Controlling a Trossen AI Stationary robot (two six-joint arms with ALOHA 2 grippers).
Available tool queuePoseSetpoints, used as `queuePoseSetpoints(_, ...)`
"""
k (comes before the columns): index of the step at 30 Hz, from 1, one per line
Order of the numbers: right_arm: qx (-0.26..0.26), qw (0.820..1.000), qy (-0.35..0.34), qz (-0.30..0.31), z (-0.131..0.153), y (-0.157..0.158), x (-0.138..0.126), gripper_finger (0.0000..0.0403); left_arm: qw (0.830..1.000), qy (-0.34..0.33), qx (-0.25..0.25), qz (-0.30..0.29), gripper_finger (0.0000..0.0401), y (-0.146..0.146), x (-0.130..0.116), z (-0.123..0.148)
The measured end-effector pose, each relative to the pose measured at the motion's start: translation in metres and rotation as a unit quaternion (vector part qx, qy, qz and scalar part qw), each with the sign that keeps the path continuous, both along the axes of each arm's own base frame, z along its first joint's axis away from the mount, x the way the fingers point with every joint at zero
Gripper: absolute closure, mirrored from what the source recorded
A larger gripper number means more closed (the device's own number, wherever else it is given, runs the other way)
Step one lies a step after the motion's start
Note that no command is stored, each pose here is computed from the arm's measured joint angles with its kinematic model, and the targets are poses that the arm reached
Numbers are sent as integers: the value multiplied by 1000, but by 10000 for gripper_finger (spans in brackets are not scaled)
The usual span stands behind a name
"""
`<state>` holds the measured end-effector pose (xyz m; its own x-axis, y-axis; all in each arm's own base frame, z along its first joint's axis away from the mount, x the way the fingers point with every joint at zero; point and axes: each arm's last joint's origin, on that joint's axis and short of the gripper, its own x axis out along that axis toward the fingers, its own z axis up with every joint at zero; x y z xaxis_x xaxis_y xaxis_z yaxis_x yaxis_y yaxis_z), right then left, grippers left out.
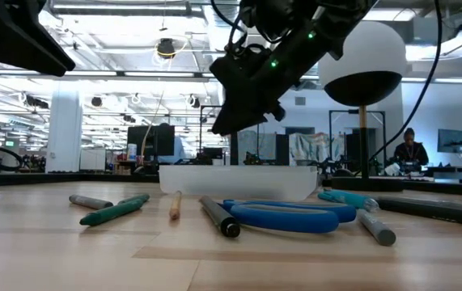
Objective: Pick & place school supplies into a supply box
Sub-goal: Put the gray crayon into the gray supply box
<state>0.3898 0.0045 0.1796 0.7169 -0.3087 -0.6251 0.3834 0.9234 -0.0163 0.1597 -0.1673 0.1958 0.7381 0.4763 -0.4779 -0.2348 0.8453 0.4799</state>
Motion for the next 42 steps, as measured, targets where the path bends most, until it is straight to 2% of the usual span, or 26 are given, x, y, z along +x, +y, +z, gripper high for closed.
queuePoseSetpoints(7,-78,992,9,94,7,23,0,301,1000,10,-2,-13,271,1,1,-8)
queuePoseSetpoints(12,-128,982,27,139,11,44,-5,301,997,21,-30,-67,271,0,10,-28)
queuePoseSetpoints(18,-154,973,67,158,13,71,-19,301,986,25,-76,-149,271,9,30,-43)
queuePoseSetpoints(26,-170,955,110,216,13,120,-47,301,972,78,-124,-184,271,38,54,-48)
queuePoseSetpoints(33,-201,954,140,171,11,154,-78,301,954,106,-180,-213,271,56,66,-48)
queuePoseSetpoints(42,-263,953,128,81,14,180,-123,301,941,135,-193,-242,271,58,78,-71)
